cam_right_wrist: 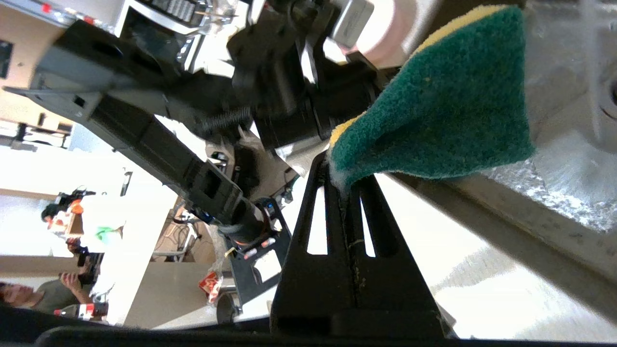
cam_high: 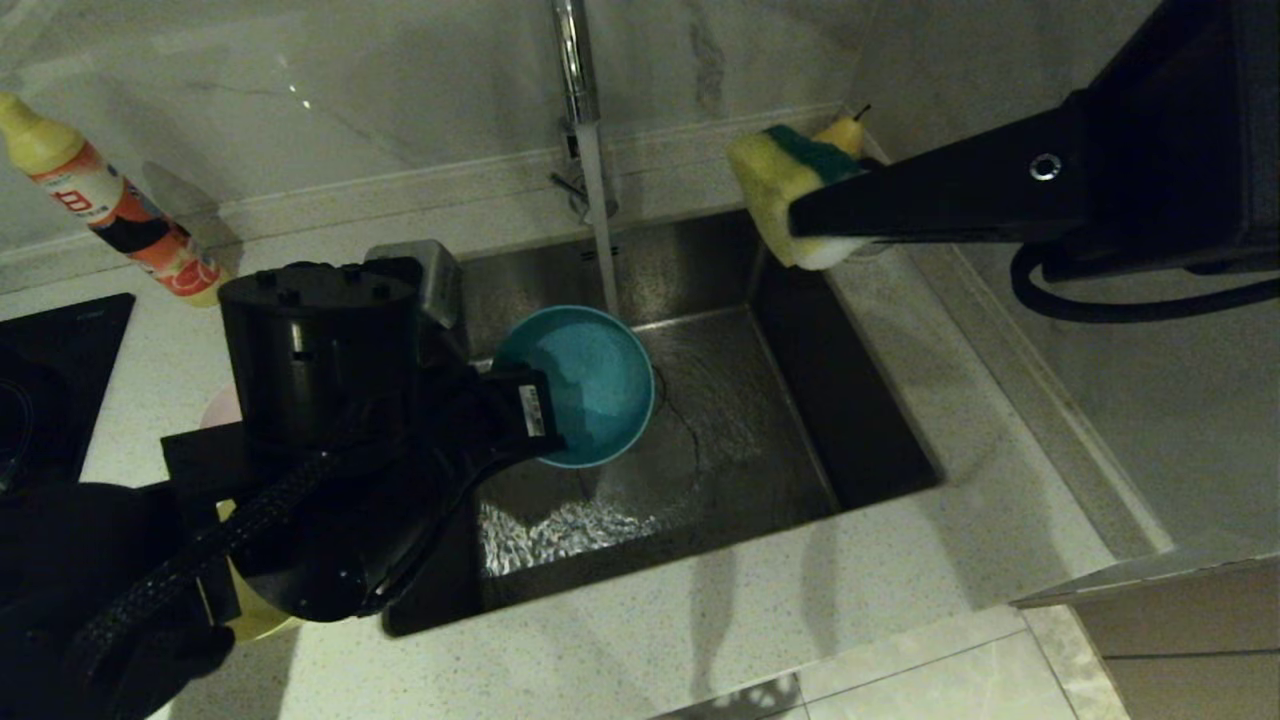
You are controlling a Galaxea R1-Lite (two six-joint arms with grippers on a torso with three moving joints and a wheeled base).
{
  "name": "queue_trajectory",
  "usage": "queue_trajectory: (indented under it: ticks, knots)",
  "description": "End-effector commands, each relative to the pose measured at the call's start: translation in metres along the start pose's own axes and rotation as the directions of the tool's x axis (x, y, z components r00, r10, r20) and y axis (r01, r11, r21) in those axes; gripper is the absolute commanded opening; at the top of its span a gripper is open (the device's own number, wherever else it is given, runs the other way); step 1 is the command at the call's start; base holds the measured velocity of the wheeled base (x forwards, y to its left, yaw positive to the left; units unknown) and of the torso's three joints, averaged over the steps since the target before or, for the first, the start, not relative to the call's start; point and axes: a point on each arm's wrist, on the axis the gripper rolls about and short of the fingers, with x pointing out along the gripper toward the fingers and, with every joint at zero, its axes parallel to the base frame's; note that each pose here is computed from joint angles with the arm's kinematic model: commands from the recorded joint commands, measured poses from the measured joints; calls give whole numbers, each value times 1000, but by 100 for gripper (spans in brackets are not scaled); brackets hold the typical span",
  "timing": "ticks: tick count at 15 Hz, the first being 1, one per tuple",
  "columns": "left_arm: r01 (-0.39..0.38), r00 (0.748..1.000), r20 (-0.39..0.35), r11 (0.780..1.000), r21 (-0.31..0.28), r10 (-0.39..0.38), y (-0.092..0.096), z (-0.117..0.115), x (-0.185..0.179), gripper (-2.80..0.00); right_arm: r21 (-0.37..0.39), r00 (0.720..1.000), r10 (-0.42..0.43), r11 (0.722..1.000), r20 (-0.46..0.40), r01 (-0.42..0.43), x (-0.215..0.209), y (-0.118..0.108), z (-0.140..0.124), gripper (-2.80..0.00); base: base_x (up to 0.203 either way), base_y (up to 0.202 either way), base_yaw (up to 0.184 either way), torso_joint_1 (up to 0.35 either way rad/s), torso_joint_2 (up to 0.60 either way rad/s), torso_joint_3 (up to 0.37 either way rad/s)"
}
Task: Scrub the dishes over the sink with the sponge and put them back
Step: Wipe the bowl, then rinse the bowl
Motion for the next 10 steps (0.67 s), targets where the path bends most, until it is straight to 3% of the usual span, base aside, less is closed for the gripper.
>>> queue_trajectory:
  ticks: [1,3,4,6,8,10]
  knots:
    - [2,989,-151,1000,-20,-5,5,4,7,-280,4,1000,-19,1000,15,19,-19,1,-6,-280,0,0,0,0,0,0]
    - [7,965,-260,991,-133,-42,12,19,17,-280,10,999,-46,999,28,46,-30,-2,-9,-280,0,0,0,0,0,0]
    - [-19,956,-291,977,-211,-44,16,25,29,-280,7,997,-54,999,47,54,-39,0,-9,-280,0,0,0,0,0,0]
    - [-100,941,-339,945,-313,-13,23,25,59,-280,6,997,-46,999,59,46,-46,0,-8,-280,0,0,0,0,0,0]
    - [-148,924,-382,934,-327,13,26,23,75,-280,14,998,-50,999,50,49,-46,-1,-12,-280,0,0,0,0,0,0]
    - [-164,926,-376,914,-370,14,23,26,88,-280,25,997,-64,998,48,63,-53,-3,-18,-280,0,0,0,0,0,0]
